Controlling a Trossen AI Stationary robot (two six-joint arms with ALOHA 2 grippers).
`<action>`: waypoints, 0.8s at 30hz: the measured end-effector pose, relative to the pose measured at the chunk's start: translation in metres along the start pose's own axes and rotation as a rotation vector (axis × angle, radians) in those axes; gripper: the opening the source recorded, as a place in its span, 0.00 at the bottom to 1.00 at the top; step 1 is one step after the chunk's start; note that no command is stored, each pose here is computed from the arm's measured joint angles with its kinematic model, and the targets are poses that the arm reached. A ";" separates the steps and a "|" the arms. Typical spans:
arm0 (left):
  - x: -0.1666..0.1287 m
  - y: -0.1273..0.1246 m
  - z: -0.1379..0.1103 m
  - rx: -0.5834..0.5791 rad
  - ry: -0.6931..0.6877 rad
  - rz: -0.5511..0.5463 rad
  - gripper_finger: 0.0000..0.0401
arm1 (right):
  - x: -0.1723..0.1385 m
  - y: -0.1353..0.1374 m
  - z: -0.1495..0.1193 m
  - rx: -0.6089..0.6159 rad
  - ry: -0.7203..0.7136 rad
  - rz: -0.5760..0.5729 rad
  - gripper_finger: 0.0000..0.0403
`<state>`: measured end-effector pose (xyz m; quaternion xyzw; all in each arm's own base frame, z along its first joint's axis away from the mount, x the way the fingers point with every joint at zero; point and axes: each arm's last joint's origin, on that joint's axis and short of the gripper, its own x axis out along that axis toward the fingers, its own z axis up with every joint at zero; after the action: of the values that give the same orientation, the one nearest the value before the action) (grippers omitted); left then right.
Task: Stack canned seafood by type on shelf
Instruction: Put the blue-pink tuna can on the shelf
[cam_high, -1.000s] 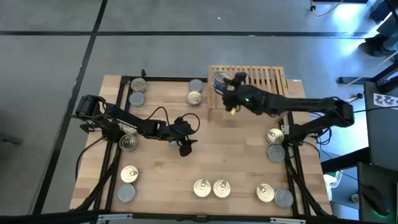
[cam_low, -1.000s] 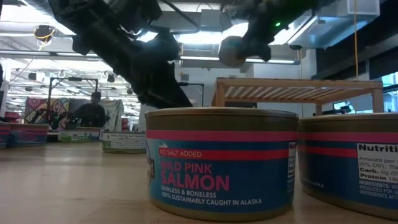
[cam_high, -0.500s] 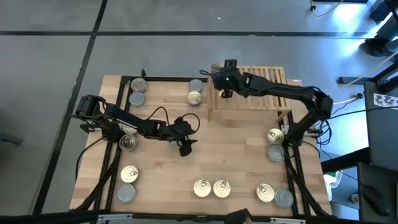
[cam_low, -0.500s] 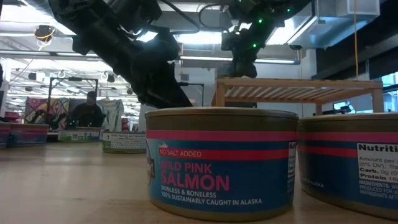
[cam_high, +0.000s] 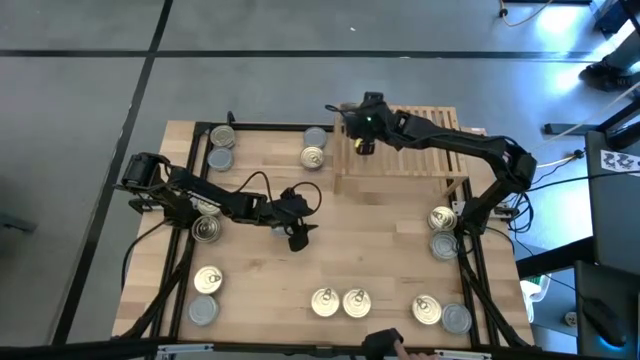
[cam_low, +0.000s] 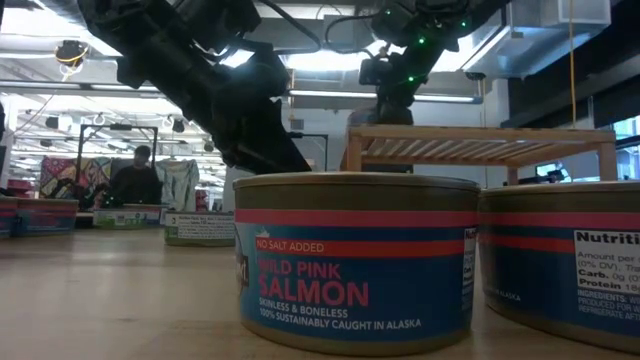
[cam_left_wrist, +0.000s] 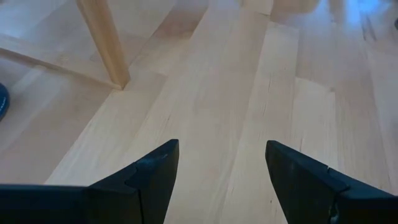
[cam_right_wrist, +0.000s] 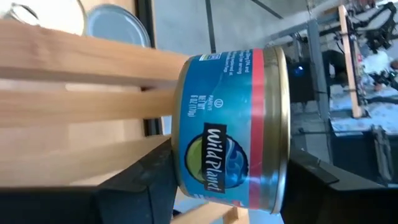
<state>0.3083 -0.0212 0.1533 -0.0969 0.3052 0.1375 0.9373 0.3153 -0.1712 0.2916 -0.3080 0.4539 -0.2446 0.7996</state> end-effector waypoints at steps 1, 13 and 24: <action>0.000 0.000 0.000 0.000 0.000 0.000 0.60 | 0.000 0.000 0.000 0.002 -0.008 0.003 0.54; 0.000 0.000 0.000 0.004 0.001 0.000 0.60 | 0.000 0.001 0.000 0.025 -0.005 0.021 0.73; 0.000 0.000 0.000 0.003 0.001 0.000 0.60 | -0.010 -0.008 0.003 0.026 0.040 0.054 0.74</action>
<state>0.3082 -0.0212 0.1532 -0.0953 0.3059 0.1371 0.9373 0.3124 -0.1690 0.3044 -0.2802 0.4745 -0.2348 0.8007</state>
